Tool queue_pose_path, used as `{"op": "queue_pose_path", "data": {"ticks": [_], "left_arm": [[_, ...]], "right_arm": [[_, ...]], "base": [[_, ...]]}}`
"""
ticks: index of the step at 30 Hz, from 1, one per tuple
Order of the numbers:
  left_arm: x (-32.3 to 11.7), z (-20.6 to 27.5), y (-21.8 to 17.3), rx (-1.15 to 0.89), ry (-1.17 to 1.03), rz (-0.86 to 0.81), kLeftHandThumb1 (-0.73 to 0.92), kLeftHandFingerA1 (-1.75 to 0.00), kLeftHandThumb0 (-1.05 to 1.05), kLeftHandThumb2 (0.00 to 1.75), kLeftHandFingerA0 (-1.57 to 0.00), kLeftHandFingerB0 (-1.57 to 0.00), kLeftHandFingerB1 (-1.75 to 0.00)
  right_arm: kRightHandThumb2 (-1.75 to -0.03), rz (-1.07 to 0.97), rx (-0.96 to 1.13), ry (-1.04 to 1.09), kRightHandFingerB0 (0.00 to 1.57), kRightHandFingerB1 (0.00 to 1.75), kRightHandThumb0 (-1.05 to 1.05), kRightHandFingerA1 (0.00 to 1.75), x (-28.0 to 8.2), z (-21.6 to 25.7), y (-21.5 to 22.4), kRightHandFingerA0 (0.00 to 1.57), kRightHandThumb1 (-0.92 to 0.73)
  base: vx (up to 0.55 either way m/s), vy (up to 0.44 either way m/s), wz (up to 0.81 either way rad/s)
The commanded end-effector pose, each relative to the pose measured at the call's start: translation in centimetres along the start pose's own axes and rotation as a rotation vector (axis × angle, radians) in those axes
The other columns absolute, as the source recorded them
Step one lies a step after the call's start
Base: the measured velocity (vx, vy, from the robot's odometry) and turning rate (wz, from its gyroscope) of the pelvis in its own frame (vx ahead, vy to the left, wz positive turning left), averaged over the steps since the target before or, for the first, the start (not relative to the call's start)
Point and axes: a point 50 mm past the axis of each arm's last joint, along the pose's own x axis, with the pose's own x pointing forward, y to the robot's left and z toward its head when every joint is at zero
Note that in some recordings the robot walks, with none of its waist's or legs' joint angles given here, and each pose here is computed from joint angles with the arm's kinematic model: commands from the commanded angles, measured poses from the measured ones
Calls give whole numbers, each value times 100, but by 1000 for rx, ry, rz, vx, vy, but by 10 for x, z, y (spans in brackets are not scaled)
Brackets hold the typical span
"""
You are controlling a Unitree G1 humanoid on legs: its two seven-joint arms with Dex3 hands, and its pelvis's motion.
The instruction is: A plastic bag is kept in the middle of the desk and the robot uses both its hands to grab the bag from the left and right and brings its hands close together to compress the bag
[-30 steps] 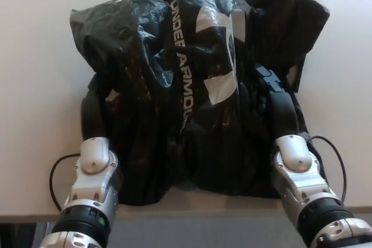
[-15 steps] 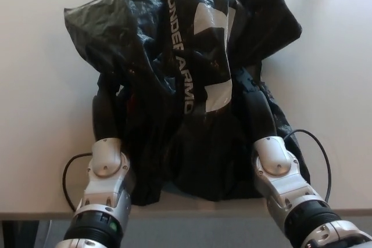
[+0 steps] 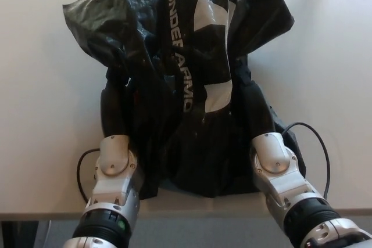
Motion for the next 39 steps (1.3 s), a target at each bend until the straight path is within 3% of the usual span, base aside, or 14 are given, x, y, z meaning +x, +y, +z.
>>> {"op": "queue_pose_path", "data": {"ticks": [1, 2, 5, 9, 11, 12, 13, 28, 29, 31, 35, 36, 37, 39], "left_arm": [[1, 7, -2, 32, -61, -35, 63, -52, -31, 119, -2, 0, -48], [1, 7, 1, 59, -57, -25, 62, -52, -31, 118, -2, 0, -48], [3, 10, 15, 51, -42, 6, 64, -51, -31, 119, -3, 0, -48], [9, 28, 39, 93, -88, 40, 62, -50, -31, 118, -2, 0, -48], [10, 39, 53, 113, -125, 56, 62, -50, -31, 118, -2, 0, -48], [11, 45, 59, 111, -143, 65, 92, -40, -71, 77, -20, -16, -29], [14, 57, 66, 123, -172, 66, 92, -41, -73, 77, -21, -17, -29], [-44, 174, 183, 353, -434, 93, 92, -44, -77, 74, -27, -20, -31], [-53, 178, 186, 383, -457, 90, 92, -44, -78, 73, -29, -21, -31], [-66, 184, 187, 407, -503, 78, 92, -46, -77, 73, -27, -22, -32], [-100, 191, 178, 457, -567, 19, 92, -41, -78, 75, -21, -16, -29], [-117, 190, 175, 472, -592, -5, 92, -41, -78, 76, -22, -18, -31], [-123, 188, 173, 471, -593, -12, 92, -42, -78, 75, -22, -19, -31], [-147, 180, 167, 462, -588, -32, 92, -39, -79, 76, -22, -17, -29]], "right_arm": [[-113, 14, -47, -80, 0, 49, -36, 51, 3, 11, -3, 1, -54], [-110, 12, -46, -76, 5, 41, -88, 46, 3, 10, -7, 5, -77], [-109, -31, -15, -48, 0, 49, -37, 51, 2, 7, -24, 1, -48], [-109, -109, 19, -71, 0, 48, -37, 51, -1, 9, -61, 2, -49], [-106, -130, 16, -86, 11, 41, -85, 43, -4, 11, -76, 4, -70], [-107, -140, -10, -101, 10, 40, -88, 44, -5, 13, -85, 4, -73], [-110, -166, -41, -128, 0, 48, -36, 51, -7, 19, -100, 2, -50], [-112, -276, -349, -283, 0, 48, -36, 51, -105, 56, -227, 2, -54], [-103, -269, -355, -311, 9, 44, -75, 46, -113, 62, -230, 5, -67], [-68, -258, -366, -367, 14, 29, -69, 36, -125, 72, -230, 10, -89], [-70, -240, -395, -465, 13, 28, -76, 35, -154, 89, -223, 10, -87], [-107, -245, -402, -483, 10, 43, -88, 44, -170, 92, -216, 6, -72], [-66, -242, -400, -482, 15, 29, -78, 35, -176, 93, -213, 13, -87], [-109, -224, -366, -497, 0, 48, -37, 50, -197, 89, -202, 2, -50]], "base": [[0, 0, 0], [0, 0, 0], [0, 0, 0], [0, 0, 0], [0, 0, 0], [0, 0, 0], [0, 0, 0], [0, 0, 0], [0, 0, 0], [0, 0, 0], [0, 0, 0], [0, 0, 0], [0, 0, 0], [0, 0, 0]]}}
